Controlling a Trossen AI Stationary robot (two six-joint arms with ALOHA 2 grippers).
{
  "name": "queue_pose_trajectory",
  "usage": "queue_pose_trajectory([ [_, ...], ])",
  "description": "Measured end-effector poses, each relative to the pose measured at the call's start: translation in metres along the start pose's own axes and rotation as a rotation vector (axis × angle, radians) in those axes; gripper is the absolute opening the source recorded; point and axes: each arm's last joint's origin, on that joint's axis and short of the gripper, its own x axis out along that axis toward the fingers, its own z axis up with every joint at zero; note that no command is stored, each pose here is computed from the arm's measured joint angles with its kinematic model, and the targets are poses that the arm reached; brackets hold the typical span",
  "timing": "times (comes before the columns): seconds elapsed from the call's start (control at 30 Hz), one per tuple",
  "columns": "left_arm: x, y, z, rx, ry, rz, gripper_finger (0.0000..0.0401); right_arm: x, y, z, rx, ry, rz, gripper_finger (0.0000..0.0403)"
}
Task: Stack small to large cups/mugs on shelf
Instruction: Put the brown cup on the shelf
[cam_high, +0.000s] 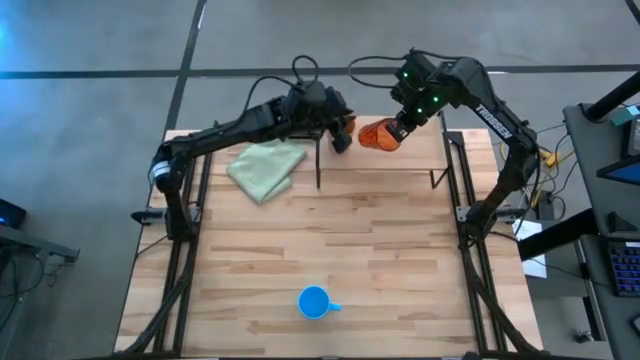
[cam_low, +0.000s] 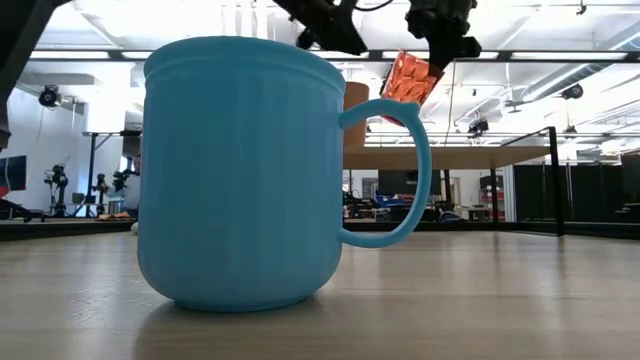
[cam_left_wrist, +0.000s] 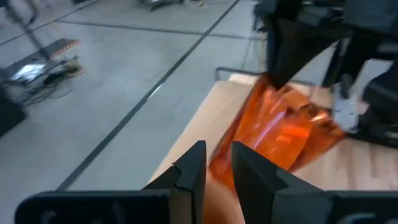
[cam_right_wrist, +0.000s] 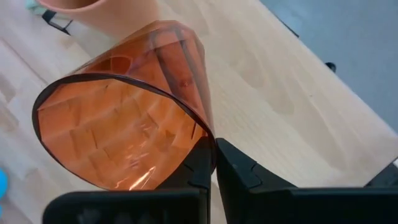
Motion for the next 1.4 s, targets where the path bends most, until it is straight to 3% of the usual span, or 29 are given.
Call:
queue_pose_trajectory([
  [0.23, 0.026, -0.008, -0.008, 0.057, -0.071, -0.039, 0.0061, -0.005, 0.002, -0.003, 0.058, -0.012, 0.004, 0.0009],
  [0.6, 0.044, -0.012, -0.015, 0.067, -0.101, -0.085, 0.0061, -0.019, 0.007, -0.013, 0.096, -0.041, 0.055, 0.0009],
  [1.4, 0.045, -0.021, -0.015, 0.04, -0.111, -0.12, 0.0061, -0.026, 0.006, -0.017, 0.081, -0.057, 0.064, 0.0009],
])
